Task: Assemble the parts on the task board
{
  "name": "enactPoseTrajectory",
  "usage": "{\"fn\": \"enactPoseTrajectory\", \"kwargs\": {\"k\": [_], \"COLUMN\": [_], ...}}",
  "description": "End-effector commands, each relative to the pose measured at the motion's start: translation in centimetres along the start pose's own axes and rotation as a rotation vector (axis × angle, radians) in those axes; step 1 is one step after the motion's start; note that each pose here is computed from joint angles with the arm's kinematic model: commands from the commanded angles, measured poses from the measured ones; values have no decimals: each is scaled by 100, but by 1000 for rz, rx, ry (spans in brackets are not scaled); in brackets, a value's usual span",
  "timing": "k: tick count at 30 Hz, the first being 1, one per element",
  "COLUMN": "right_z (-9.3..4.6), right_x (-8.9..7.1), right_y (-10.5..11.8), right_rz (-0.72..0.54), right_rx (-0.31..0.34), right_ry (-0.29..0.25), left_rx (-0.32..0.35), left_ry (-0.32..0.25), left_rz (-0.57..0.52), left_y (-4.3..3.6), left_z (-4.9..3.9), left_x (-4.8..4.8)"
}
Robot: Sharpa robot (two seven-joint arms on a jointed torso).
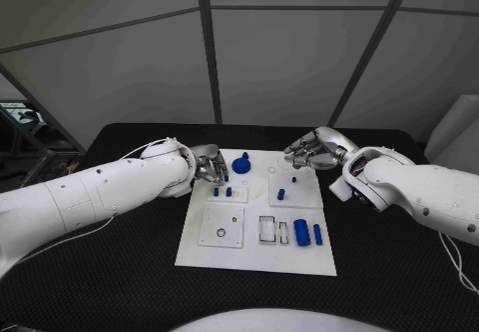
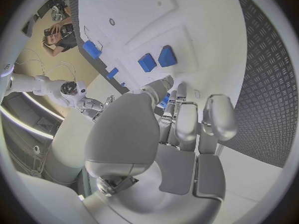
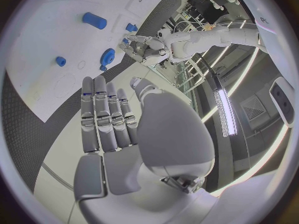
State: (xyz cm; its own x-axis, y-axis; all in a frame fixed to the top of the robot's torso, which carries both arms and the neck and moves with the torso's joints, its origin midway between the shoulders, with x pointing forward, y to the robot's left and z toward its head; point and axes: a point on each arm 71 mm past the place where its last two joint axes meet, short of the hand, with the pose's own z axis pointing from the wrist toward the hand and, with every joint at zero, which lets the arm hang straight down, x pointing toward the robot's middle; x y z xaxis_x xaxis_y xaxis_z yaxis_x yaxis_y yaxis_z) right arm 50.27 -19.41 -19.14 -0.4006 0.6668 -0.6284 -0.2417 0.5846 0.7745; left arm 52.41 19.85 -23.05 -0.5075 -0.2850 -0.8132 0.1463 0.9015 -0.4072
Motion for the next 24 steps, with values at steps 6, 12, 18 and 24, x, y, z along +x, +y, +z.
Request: {"fn": "enactPoseTrajectory", "kwargs": {"k": [6,12,18,24], "right_z": [-14,-9,22,69], "right_x": [-124,-122,-79,-12], "right_y": [-135,-170,-153,-128], "right_rz": [-286,-493,-637,-703], "right_rx": [19,26,41,42], "right_ry": [-1,34,46,42], "left_rx": [5,70,134,174], "left_ry": [-52,-139,-202,-267], "left_rz": [-23,-184,-437,-682], "left_y": [103,212,360,478], "left_z": [-52,-146,-259,-385], "left_x": [-71,-216,-341,-432]}}
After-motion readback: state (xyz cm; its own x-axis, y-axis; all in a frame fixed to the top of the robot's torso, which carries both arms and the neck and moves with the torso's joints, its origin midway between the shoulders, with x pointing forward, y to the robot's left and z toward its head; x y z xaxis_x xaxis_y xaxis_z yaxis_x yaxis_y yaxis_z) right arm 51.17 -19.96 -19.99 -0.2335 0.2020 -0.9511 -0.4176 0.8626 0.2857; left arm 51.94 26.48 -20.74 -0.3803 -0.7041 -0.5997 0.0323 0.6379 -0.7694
